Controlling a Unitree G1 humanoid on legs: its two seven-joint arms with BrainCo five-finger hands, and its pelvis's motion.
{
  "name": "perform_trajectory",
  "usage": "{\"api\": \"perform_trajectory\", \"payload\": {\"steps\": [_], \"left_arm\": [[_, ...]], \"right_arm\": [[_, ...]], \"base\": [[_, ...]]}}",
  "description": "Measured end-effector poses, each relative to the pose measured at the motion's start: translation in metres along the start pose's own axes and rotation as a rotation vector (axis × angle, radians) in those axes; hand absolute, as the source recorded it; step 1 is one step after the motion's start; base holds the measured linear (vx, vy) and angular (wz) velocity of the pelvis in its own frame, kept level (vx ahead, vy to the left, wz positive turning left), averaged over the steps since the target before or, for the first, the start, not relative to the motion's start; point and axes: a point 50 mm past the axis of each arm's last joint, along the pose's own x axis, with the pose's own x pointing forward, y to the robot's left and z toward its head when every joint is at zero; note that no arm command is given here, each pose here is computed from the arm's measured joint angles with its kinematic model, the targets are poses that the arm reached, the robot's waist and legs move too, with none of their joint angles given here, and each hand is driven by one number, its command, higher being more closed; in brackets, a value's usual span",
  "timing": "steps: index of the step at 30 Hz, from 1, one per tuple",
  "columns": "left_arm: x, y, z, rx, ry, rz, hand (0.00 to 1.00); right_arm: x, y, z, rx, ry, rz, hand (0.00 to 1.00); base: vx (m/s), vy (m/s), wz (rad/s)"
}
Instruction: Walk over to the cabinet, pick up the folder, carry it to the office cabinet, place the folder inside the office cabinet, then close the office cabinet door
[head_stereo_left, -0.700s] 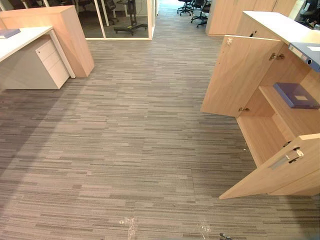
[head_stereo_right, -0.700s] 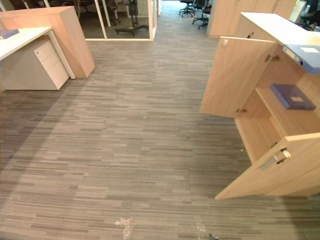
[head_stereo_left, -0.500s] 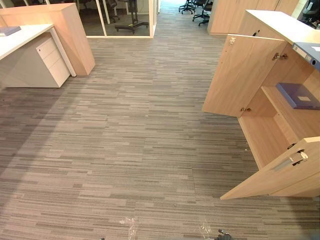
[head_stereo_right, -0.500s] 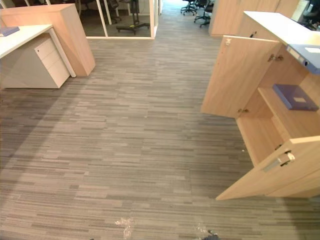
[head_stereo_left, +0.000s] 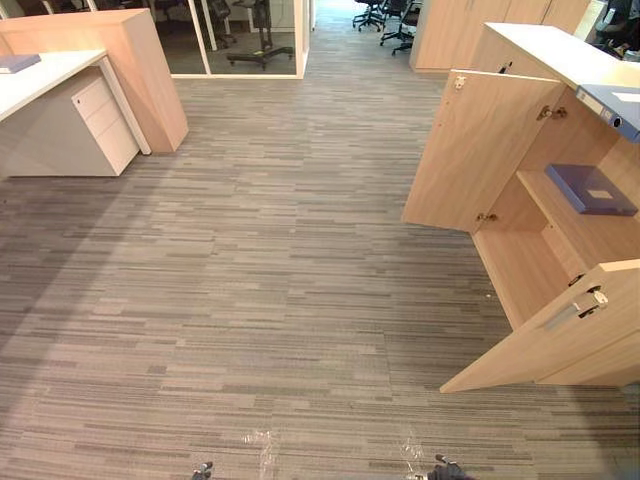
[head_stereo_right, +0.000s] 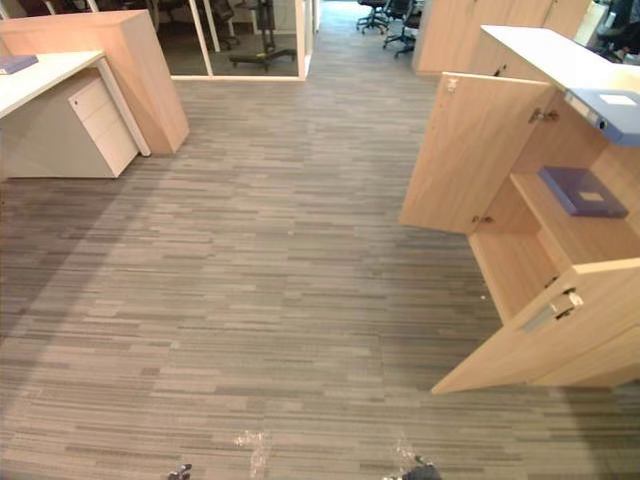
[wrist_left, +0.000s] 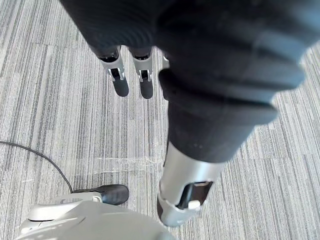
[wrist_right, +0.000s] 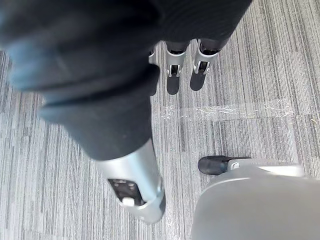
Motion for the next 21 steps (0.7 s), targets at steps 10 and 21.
{"api": "perform_trajectory", "payload": {"steps": [10,21], "left_arm": [[0.0,0.006,0.009,-0.165,-0.029,0.075,0.0],[0.0,0.009,0.02,-0.281,-0.06,0.134,0.0]], "right_arm": [[-0.001,0.003,0.012,-0.019,-0.064,-0.003,0.0],[-0.002,0.002,0.008,-0.059,-0.057,-0.009,0.0]], "base": [[0.02,-0.001,-0.11],[0.19,0.131,-0.18]]}}
